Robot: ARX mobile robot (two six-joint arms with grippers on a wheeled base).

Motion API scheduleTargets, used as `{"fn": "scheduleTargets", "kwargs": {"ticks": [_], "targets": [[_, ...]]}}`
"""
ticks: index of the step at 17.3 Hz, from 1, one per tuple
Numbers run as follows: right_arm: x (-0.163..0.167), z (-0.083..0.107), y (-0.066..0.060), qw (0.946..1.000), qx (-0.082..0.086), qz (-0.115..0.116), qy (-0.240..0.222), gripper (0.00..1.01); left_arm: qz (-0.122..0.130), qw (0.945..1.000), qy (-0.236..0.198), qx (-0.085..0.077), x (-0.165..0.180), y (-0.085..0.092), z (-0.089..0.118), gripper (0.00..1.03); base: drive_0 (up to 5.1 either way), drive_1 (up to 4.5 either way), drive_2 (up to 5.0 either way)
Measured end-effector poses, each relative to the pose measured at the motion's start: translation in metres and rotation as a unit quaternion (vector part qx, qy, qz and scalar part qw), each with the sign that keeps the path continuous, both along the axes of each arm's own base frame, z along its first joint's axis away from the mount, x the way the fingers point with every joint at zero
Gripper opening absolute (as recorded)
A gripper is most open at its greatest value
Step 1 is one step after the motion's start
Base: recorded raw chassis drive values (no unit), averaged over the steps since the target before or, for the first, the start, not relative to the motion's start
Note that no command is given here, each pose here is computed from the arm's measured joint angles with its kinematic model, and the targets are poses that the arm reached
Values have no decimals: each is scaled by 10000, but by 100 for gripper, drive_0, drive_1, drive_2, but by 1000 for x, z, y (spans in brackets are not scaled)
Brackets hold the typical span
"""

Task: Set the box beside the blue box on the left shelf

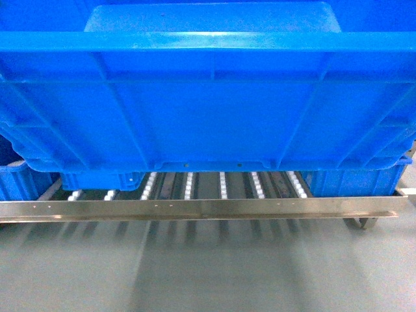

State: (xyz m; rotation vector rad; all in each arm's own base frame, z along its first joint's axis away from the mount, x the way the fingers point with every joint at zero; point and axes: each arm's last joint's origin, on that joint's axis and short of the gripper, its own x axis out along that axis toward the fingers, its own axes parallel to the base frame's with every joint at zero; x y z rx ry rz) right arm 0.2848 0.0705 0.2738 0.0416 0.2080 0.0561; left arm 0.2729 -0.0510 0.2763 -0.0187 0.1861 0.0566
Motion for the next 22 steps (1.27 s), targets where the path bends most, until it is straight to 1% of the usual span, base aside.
{"fn": "scheduleTargets", "kwargs": {"ticks": [22], "targets": [[0, 0, 0, 10000, -3, -5, -2, 8, 2, 10000, -9, 0, 0, 0, 0, 9, 0, 0, 0]]}}
